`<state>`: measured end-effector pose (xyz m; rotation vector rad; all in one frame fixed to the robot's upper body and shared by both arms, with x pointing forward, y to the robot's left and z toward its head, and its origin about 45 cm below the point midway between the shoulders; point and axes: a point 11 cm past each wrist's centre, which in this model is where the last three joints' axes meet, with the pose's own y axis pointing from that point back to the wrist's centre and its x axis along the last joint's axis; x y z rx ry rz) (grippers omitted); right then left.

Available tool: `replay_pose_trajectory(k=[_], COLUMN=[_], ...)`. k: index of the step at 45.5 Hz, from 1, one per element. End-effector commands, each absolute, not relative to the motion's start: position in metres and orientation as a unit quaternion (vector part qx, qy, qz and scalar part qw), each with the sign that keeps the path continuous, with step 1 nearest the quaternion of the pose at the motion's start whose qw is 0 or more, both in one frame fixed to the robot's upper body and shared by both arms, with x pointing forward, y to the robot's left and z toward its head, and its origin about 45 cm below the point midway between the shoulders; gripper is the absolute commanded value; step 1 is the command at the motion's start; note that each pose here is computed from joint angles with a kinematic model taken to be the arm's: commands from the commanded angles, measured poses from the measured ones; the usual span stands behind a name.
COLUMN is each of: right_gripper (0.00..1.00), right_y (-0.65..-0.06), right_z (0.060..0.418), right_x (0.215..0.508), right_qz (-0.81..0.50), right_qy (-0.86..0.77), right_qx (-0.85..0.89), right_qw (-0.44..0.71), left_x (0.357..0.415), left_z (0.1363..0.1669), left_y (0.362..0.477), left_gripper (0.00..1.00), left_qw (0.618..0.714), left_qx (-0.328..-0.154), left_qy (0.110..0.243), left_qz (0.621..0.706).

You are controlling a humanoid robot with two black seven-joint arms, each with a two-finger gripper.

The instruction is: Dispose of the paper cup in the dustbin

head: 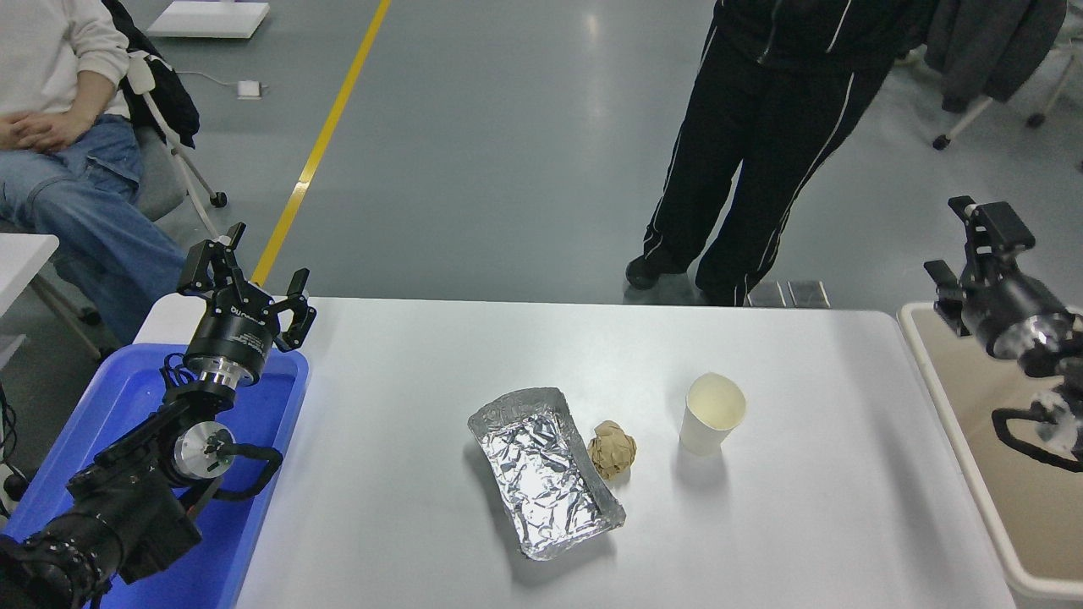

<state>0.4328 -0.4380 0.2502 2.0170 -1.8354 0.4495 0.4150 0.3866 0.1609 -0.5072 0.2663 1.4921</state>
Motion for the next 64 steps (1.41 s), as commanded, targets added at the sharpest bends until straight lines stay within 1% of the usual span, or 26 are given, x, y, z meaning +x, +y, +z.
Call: replay_pose_trajectory(k=[1, 6, 8, 12, 17, 19, 20, 21, 25, 31, 32, 34, 36, 39, 43, 44, 48, 51, 52, 64], right_gripper=[1.00, 1.00, 1.00, 1.00, 1.00, 1.00, 1.00, 1.00, 1.00, 1.00, 1.00, 0.99, 1.00, 1.00, 0.99, 0.99, 0.99, 0.99, 0.99, 0.99], right_y=[-0.419, -0.411, -0.407, -0.388, -0.365, -0.353, -0.347, -0.340, -0.319, -0.296, -0.293, -0.285, -0.278, -0.267, -0.263, -0.265, -0.268, -0.271, -0.273, -0.288], right_z=[0.258, 0.256, 0.256, 0.252, 0.242, 0.236, 0.233, 0.230, 0.218, 0.201, 0.198, 0.191, 0.186, 0.179, 0.168, 0.166, 0.152, 0.145, 0.143, 0.134], right_x=[0.440, 0.440, 0.440, 0.441, 0.432, 0.426, 0.423, 0.421, 0.413, 0.406, 0.405, 0.403, 0.402, 0.400, 0.398, 0.399, 0.399, 0.401, 0.401, 0.405], right_qz=[0.291, 0.316, 0.325, 0.345, 0.368, 0.376, 0.380, 0.384, 0.394, 0.394, 0.394, 0.394, 0.394, 0.393, 0.390, 0.390, 0.386, 0.386, 0.384, 0.383], right_qy=[-0.493, -0.437, -0.416, -0.363, -0.282, -0.247, -0.229, -0.214, -0.160, -0.118, -0.111, -0.098, -0.091, -0.084, -0.080, -0.081, -0.084, -0.087, -0.089, -0.098], right_qx=[0.737, 0.738, 0.738, 0.746, 0.755, 0.760, 0.763, 0.765, 0.772, 0.780, 0.781, 0.783, 0.785, 0.790, 0.790, 0.789, 0.785, 0.782, 0.781, 0.767], right_qw=[0.360, 0.406, 0.420, 0.440, 0.464, 0.469, 0.470, 0.471, 0.472, 0.472, 0.472, 0.471, 0.469, 0.463, 0.465, 0.468, 0.477, 0.483, 0.485, 0.505], left_x=[0.4150, 0.4149, 0.4150, 0.4150, 0.4149, 0.4150, 0.4149, 0.4150, 0.4149, 0.4150, 0.4149, 0.4150, 0.4149, 0.4150, 0.4150, 0.4149, 0.4150, 0.4149, 0.4151, 0.4149], left_z=[0.1610, 0.1606, 0.1610, 0.1610, 0.1606, 0.1610, 0.1606, 0.1610, 0.1607, 0.1610, 0.1606, 0.1610, 0.1605, 0.1610, 0.1610, 0.1606, 0.1610, 0.1604, 0.1608, 0.1607], left_y=[0.387, 0.387, 0.387, 0.387, 0.387, 0.387, 0.387, 0.387, 0.387, 0.387, 0.387, 0.387, 0.387, 0.387, 0.387, 0.387, 0.387, 0.387, 0.386, 0.387], left_gripper=[1.00, 1.00, 1.00, 1.00, 1.00, 1.00, 1.00, 1.00, 1.00, 1.00, 1.00, 1.00, 1.00, 1.00, 1.00, 1.00, 1.00, 1.00, 1.00, 1.00], left_qw=[0.6973, 0.6974, 0.6973, 0.6973, 0.6971, 0.6973, 0.6974, 0.6973, 0.6970, 0.6973, 0.6974, 0.6973, 0.6974, 0.6973, 0.6973, 0.6974, 0.6973, 0.6975, 0.6975, 0.6970], left_qx=[-0.228, -0.227, -0.228, -0.228, -0.227, -0.228, -0.227, -0.228, -0.227, -0.228, -0.227, -0.228, -0.227, -0.228, -0.228, -0.227, -0.228, -0.226, -0.227, -0.227], left_qy=[0.119, 0.120, 0.119, 0.119, 0.120, 0.119, 0.120, 0.119, 0.119, 0.119, 0.120, 0.119, 0.120, 0.119, 0.119, 0.120, 0.119, 0.120, 0.120, 0.119], left_qz=[0.6691, 0.6693, 0.6691, 0.6691, 0.6695, 0.6691, 0.6693, 0.6691, 0.6696, 0.6691, 0.6693, 0.6691, 0.6693, 0.6691, 0.6691, 0.6693, 0.6691, 0.6693, 0.6690, 0.6696])
